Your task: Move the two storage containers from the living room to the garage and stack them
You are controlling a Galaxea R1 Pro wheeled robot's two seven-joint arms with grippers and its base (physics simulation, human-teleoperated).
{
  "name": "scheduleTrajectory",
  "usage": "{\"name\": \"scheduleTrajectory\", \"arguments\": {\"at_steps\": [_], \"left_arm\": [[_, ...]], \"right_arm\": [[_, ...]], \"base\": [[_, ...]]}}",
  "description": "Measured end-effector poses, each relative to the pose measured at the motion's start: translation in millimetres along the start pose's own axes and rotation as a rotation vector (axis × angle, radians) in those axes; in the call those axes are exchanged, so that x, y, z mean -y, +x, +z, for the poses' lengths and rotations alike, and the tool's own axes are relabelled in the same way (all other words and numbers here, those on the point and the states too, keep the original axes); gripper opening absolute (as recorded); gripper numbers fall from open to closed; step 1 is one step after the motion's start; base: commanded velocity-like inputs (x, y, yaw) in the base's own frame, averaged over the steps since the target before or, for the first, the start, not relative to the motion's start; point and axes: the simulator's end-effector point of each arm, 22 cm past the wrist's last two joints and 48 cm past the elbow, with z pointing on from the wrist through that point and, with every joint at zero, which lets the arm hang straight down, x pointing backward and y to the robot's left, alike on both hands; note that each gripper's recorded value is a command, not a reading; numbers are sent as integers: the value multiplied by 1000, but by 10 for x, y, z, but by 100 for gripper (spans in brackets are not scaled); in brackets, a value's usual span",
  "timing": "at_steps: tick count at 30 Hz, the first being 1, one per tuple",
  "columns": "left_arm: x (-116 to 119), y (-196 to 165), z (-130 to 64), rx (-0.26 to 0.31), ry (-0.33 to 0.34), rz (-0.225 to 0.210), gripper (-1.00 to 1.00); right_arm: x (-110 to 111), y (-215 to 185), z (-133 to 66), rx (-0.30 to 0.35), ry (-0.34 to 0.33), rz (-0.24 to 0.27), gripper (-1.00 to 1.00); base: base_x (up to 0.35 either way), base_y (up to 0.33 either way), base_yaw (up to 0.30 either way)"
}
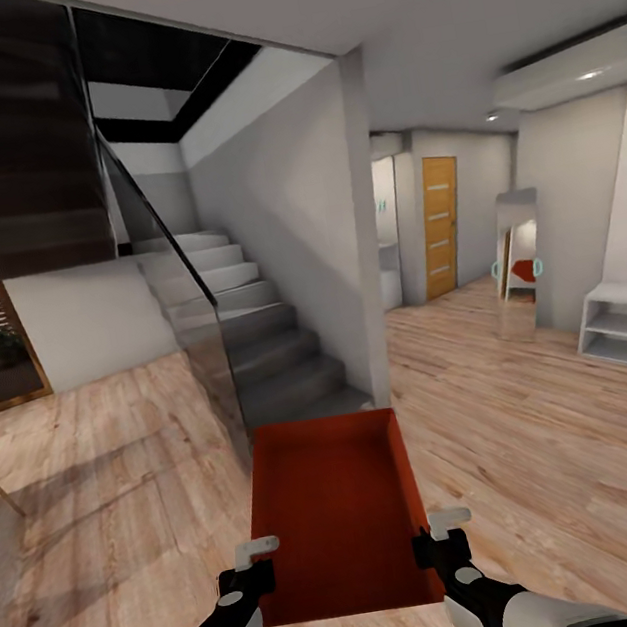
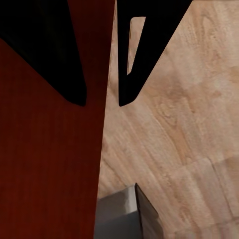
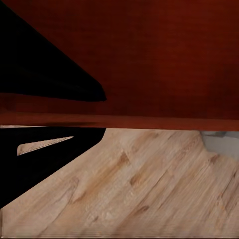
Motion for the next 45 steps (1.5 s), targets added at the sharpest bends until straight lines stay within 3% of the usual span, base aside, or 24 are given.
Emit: {"name": "scheduleTrajectory", "arguments": {"at_steps": [23, 45], "left_arm": [[0, -6, -3, 2, 0, 1, -100], [-6, -8, -5, 4, -1, 1, -100]], "right_arm": [[1, -5, -3, 3, 0, 0, -100], [-5, -11, -6, 4, 2, -1, -100]], "base": [[35, 0, -274], [312, 0, -16]]}}
